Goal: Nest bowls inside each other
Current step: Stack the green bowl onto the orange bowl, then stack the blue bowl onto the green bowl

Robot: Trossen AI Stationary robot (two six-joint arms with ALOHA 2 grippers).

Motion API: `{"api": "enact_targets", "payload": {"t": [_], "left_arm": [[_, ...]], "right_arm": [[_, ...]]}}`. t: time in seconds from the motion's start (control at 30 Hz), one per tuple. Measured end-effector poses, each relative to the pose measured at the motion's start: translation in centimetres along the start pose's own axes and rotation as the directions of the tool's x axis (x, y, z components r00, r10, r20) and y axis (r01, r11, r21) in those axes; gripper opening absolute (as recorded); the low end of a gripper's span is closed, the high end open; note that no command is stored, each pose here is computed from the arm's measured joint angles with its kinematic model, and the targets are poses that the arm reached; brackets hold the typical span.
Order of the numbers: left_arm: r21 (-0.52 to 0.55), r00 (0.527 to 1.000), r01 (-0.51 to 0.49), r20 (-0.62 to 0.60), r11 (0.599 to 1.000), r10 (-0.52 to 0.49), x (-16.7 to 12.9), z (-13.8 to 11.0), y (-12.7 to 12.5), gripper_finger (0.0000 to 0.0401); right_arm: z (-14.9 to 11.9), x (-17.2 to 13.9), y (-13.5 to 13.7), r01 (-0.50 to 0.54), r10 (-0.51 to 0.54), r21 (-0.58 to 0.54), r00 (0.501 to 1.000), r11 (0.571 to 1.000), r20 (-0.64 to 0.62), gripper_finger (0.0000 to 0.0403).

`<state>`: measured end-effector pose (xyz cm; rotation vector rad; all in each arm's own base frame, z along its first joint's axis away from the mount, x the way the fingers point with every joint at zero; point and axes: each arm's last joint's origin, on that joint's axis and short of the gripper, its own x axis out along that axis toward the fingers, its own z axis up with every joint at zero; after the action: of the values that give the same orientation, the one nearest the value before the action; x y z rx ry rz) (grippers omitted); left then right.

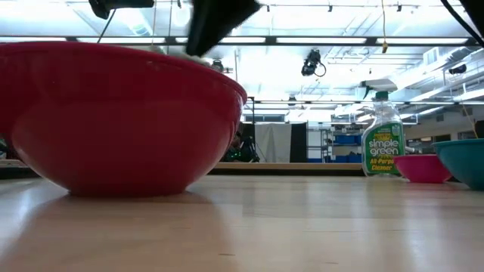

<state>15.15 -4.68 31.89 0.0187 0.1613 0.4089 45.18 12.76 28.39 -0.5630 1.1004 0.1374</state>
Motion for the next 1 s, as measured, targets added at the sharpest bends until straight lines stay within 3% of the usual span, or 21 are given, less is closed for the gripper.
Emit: {"api": "enact_targets", "payload": {"t": [0.13, 0.3, 0.43, 0.57, 0.7, 0.8, 0.9, 1.0], "left_arm": [[0.002, 1.0, 0.0, -0.002, 1.0, 0.0, 0.0, 0.0, 0.0, 0.0188], [-0.015, 1.0, 0.003, -0.003, 1.0, -0.004, 0.0, 0.0, 0.0, 0.0188], [-0.017, 1.0, 0.003, -0.008, 1.0, -0.003, 0.0, -0.1, 0.0, 0.0188], [-0.017, 1.0, 0.003, -0.008, 1.0, -0.003, 0.0, -0.1, 0.0, 0.0188], [-0.018, 1.0, 0.002, -0.008, 1.0, -0.002, 0.0, -0.1, 0.0, 0.0188], [-0.018, 1.0, 0.002, -0.008, 1.0, -0.003, 0.0, -0.1, 0.0, 0.0188], [-0.019, 1.0, 0.002, -0.007, 1.0, -0.002, 0.0, -0.1, 0.0, 0.0188], [-0.019, 1.0, 0.002, -0.007, 1.0, -0.002, 0.0, -0.1, 0.0, 0.0188]], "right_arm": [[-1.6, -2.0, -0.2, -0.069, 0.079, 0.117, 0.993, 0.991, -0.091, 0.025], [-4.2, -3.5, 0.4, -0.036, 0.074, 0.201, 0.98, 0.979, -0.187, 0.0249], [-7.7, -5.0, 0.9, 0.012, 0.049, 0.281, 0.976, 0.96, -0.21, 0.0249], [-12.8, -5.9, 1.9, 0.039, 0.053, 0.411, 0.977, 0.911, -0.208, 0.0249], [-18.3, -6.9, 2.2, 0.098, 0.067, 0.581, 0.964, 0.808, -0.256, 0.0249], [-21.7, -7.0, 2.4, 0.104, 0.193, 0.735, 0.932, 0.67, -0.308, 0.0249], [-24.1, -6.5, 3.1, 0.137, 0.347, 0.828, 0.861, 0.544, -0.371, 0.0249], [-25.3, -5.4, 4.0, 0.182, 0.44, 0.841, 0.784, 0.51, -0.437, 0.025]]}}
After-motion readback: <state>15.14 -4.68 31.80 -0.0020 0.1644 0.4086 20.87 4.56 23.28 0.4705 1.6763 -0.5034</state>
